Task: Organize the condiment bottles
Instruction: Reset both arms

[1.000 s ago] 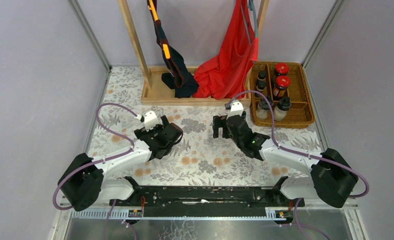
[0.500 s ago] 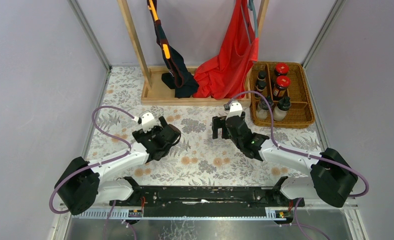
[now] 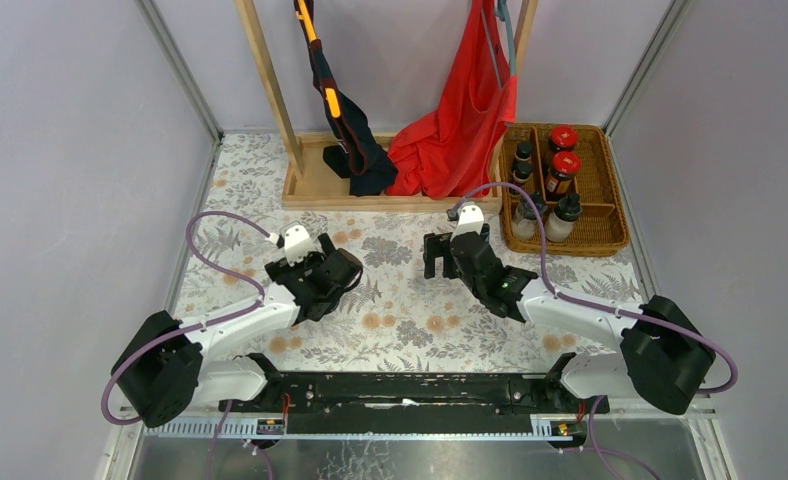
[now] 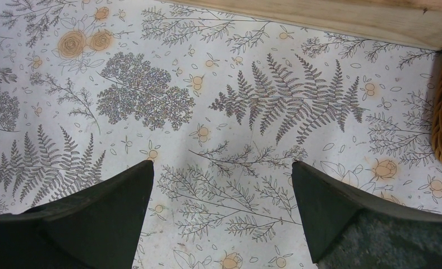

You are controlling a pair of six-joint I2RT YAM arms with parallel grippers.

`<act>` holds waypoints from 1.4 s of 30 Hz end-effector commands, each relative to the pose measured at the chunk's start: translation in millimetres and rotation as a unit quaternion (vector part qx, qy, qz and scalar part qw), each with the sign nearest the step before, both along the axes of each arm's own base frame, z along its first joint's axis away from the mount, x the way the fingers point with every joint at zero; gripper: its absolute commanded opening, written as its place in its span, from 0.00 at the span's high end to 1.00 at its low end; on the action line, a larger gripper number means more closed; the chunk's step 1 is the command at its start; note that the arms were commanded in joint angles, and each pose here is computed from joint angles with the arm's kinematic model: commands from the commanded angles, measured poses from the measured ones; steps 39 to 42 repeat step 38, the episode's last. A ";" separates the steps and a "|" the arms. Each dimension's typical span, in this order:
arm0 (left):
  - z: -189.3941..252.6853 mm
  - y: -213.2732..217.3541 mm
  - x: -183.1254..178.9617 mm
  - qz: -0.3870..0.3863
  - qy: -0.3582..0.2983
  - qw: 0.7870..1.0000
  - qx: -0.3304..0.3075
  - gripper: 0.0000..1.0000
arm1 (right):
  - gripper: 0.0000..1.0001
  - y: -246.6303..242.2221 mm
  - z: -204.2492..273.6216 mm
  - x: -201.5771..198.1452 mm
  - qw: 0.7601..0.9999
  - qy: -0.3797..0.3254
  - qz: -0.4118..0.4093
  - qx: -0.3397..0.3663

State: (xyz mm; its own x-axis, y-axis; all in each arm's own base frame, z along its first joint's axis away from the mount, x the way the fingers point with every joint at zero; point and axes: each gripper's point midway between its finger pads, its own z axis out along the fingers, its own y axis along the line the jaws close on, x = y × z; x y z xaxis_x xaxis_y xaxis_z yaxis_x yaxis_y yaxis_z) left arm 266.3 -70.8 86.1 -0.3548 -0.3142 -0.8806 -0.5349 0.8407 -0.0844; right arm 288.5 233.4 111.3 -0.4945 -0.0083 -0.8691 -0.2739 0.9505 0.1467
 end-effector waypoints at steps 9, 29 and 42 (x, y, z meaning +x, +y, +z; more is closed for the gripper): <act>7.5 1.3 6.8 0.017 -0.022 1.000 -0.009 0.00 | 0.01 8.8 19.8 9.4 0.999 -0.033 -0.008 0.017; 7.4 1.7 6.2 0.017 -0.022 1.000 -0.011 0.00 | 0.01 10.3 19.3 9.1 0.999 -0.033 -0.007 0.014; 7.3 1.4 6.8 0.017 -0.022 1.000 -0.011 0.00 | 0.01 10.0 18.1 9.0 0.999 -0.033 -0.010 0.011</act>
